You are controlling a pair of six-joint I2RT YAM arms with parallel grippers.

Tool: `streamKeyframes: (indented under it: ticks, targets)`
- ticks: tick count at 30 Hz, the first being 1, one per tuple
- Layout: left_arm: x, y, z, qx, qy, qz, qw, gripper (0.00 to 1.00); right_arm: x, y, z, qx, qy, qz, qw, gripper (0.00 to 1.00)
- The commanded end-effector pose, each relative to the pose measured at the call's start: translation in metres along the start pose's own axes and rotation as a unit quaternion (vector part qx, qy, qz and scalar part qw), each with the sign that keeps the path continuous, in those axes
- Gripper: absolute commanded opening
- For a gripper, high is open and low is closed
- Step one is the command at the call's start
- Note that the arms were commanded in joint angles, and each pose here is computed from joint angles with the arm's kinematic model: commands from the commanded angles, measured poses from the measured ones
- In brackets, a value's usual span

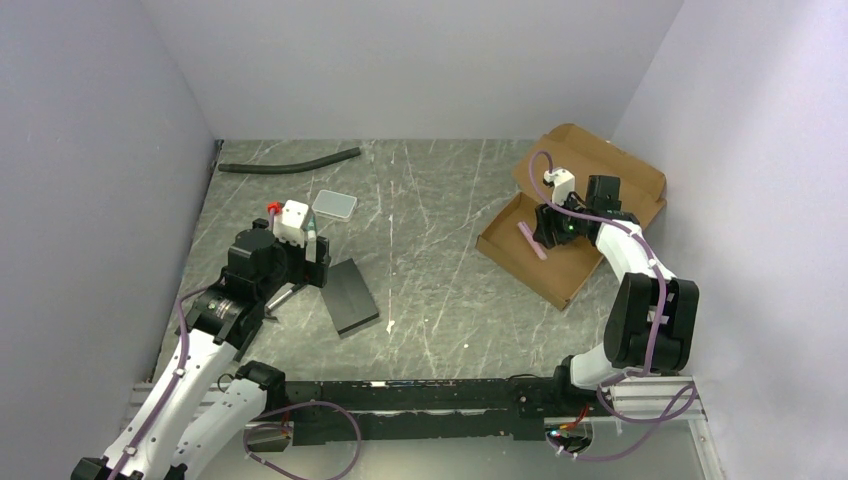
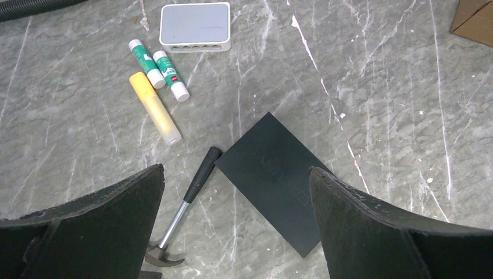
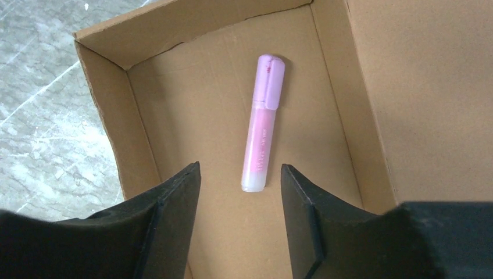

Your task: Fold the paper box

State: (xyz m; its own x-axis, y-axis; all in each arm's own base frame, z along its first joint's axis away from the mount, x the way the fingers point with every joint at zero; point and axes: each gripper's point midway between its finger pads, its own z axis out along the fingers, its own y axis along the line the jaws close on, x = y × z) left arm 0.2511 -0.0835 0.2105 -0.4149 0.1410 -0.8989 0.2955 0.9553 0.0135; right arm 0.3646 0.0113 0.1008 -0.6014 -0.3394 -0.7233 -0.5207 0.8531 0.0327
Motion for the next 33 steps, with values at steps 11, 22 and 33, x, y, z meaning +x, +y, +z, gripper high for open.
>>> streamKeyframes:
  ticks: [11,22,33]
  targets:
    - [-0.008,-0.002,0.003,0.009,-0.018,0.011,1.000,0.99,-0.026,-0.003,-0.010,0.000,-0.035,-0.022,0.999,0.63]
    - [0.000,0.003,0.013,-0.008,0.005,0.000,1.000,0.99,-0.032,0.001,-0.015,-0.010,-0.044,-0.027,0.999,0.65]
    - [0.002,0.043,0.042,-0.036,0.038,-0.116,0.992,0.99,-0.041,0.015,-0.016,-0.028,-0.053,-0.046,0.997,0.67]
